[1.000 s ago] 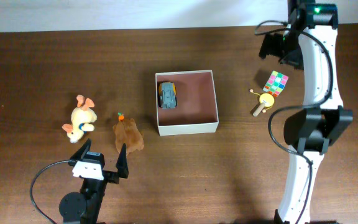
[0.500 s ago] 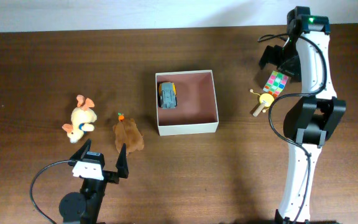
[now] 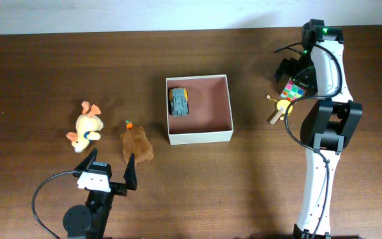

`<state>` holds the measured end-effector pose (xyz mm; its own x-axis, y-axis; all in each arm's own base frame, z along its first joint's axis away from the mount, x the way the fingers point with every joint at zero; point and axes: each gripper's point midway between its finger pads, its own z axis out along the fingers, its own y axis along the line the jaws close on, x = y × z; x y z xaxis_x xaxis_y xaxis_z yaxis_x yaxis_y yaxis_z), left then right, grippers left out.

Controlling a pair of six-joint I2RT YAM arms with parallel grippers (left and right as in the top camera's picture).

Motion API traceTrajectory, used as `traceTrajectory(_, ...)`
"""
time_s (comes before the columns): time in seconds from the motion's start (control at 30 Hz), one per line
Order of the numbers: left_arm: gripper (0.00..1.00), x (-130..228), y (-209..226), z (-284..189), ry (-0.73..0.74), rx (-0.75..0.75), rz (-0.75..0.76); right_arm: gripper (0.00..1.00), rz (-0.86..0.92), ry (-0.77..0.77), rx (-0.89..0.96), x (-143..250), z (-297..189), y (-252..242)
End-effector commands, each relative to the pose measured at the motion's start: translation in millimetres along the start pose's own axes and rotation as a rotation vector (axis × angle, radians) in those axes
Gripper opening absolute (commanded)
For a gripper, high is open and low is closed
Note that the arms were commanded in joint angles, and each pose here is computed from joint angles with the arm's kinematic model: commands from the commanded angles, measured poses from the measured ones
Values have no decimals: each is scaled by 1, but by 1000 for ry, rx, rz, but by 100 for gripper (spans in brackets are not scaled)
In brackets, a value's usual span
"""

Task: Pack container
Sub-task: 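Move the right gripper back right toward the Rubik's cube, then grasp the Rubik's cube with the right gripper and lift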

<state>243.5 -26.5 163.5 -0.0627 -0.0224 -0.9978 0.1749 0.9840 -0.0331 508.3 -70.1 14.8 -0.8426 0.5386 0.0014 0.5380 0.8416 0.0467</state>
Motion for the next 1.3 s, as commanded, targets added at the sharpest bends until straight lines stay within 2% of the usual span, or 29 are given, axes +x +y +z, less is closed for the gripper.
traceTrajectory(0.0,99,2,-1,0,-1,7,12,91,20,25,10,0,13,-10)
traceTrajectory(0.1,99,2,-1,0,-1,7,12,86,0,39,16,2,20,-12)
traceTrajectory(0.37,99,2,-1,0,-1,7,12,84,-23,93,36,14,44,-19)
traceTrajectory(0.57,99,2,-1,0,-1,7,12,72,-47,95,31,14,44,-18)
traceTrajectory(0.77,99,2,-1,0,-1,7,12,69,-75,104,13,16,44,-15)
traceTrajectory(0.9,99,2,-1,0,-2,7,12,63,-102,100,-6,15,39,-12)
traceTrajectory(1.27,99,2,-1,0,-1,7,12,63,-246,49,-98,11,-4,6)
